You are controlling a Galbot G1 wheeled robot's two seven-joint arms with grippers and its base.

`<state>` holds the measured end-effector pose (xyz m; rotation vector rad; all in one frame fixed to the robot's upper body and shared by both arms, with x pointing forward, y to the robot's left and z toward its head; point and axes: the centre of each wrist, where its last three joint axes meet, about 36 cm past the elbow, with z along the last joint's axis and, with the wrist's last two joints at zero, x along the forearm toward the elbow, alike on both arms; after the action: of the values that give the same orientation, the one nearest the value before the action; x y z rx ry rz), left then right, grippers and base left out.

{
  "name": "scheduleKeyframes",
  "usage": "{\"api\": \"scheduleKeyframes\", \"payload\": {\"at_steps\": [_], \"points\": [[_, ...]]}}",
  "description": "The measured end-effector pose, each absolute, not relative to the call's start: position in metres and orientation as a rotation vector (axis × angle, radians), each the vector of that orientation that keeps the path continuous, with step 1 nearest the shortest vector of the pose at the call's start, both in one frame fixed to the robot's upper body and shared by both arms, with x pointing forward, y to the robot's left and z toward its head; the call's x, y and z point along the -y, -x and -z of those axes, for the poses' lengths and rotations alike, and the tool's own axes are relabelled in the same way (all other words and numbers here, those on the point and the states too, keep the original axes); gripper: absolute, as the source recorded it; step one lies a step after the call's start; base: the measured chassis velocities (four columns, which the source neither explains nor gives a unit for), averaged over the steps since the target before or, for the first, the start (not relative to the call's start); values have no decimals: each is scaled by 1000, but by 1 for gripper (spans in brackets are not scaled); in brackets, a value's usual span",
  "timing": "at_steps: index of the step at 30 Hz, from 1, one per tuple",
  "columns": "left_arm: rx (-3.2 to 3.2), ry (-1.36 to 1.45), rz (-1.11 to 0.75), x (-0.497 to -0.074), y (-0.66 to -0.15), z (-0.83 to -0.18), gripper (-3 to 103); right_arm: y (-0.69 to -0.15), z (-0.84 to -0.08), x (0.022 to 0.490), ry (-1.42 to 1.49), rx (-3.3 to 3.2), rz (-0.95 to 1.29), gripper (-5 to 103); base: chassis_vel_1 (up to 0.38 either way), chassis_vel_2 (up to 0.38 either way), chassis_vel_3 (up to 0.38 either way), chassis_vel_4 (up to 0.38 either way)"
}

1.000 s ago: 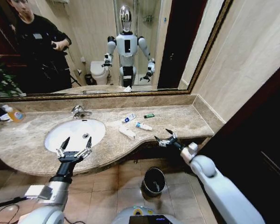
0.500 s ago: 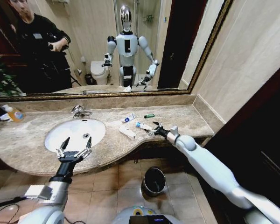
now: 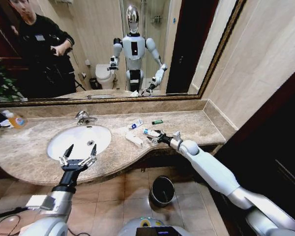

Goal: Pick up the trash from the sink and place it in the trash bin.

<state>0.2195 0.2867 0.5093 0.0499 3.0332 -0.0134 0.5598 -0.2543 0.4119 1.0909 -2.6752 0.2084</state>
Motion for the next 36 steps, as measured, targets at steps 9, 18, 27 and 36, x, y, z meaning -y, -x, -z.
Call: {"api": "scheduleKeyframes", "payload": {"at_steps": [9,18,27,36], "points": [[-3033,-50,13,-287,-219,-509,100,-556,-415,253,-1089,2694,-224,43,0,0,0,0],[-3033,-50,13,-287,-219,-509,100,-524,-445,276,-1023,2788,-238,27,0,0,0,0],[-3033,-50,13,-287,-219,-509,100,-452,-438,312,-929,2840,-227,27,0,0,0,0],[-3033,-50,13,-287,-219,-509,100,-373,-437,317,-866,2897,-137,27,0,0,0,0]]}}
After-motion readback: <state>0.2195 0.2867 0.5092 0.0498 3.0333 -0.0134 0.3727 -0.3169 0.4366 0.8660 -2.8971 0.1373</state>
